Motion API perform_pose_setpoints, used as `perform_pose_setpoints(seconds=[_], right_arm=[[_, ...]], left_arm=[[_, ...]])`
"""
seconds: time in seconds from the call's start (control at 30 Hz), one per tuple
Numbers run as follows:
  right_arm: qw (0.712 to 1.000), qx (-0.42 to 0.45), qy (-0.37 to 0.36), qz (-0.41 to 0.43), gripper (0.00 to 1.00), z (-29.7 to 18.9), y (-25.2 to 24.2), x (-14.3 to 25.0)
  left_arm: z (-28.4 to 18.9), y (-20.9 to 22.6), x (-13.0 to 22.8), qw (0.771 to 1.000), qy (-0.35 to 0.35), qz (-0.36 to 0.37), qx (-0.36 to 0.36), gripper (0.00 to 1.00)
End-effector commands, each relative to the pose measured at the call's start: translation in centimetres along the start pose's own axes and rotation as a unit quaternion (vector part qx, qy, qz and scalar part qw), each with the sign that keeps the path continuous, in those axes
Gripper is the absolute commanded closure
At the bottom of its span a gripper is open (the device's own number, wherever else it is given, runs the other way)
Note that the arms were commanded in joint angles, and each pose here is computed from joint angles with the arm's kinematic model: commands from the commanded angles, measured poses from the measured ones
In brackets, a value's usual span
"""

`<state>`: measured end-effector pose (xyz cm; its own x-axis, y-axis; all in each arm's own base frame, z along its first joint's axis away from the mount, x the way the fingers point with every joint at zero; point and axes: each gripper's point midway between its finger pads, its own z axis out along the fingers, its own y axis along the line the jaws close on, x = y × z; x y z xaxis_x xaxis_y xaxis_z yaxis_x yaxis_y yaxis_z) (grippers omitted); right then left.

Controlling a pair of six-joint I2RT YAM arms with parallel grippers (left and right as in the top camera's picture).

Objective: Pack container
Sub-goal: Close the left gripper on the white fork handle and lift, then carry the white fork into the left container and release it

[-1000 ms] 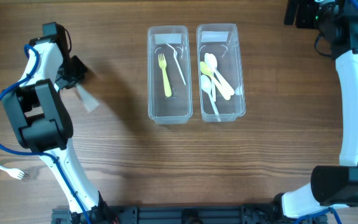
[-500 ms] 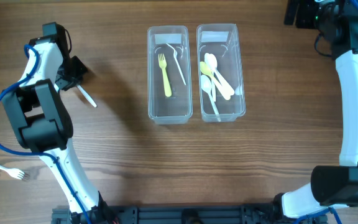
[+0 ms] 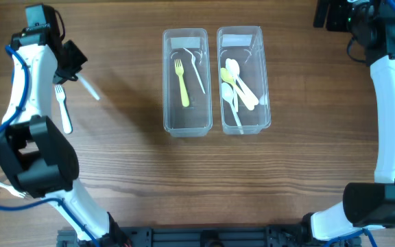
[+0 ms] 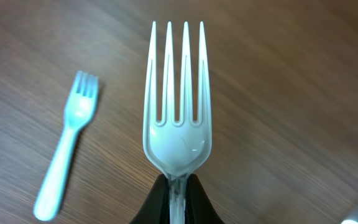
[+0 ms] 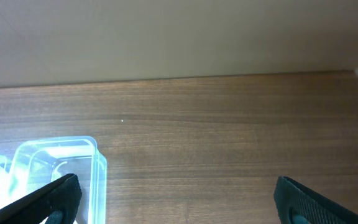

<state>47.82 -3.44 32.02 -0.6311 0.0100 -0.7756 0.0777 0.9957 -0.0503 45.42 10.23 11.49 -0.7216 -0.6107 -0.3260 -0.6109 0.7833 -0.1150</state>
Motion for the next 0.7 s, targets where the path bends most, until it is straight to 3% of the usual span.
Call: perform_pose_setpoints(seconds=[0.0,0.2,0.43,0.67], right_arm=[[1.000,0.010,0.004,0.000,0.00,0.4,-0.4,0.2],[1.000,0.010,0.004,0.000,0.01,0.4,-0.4,0.2],[1.000,0.010,0.004,0.000,0.01,0.4,-0.4,0.2],[1.000,0.010,0.004,0.000,0.01,0.4,-0.4,0.2]], left_arm=[[-4.4,-5.1,1.3,0.996,-0.018,0.038,0.077,0.96],[-8.9,-12.9,5.6,0.981,-0.033,0.115,0.153,0.95],[-11.4,-20.8,13.4,0.954,-0.019,0.210,0.212,0.96],[-10.2,-23.4,17.1,0.946,-0.025,0.257,0.194,0.96]])
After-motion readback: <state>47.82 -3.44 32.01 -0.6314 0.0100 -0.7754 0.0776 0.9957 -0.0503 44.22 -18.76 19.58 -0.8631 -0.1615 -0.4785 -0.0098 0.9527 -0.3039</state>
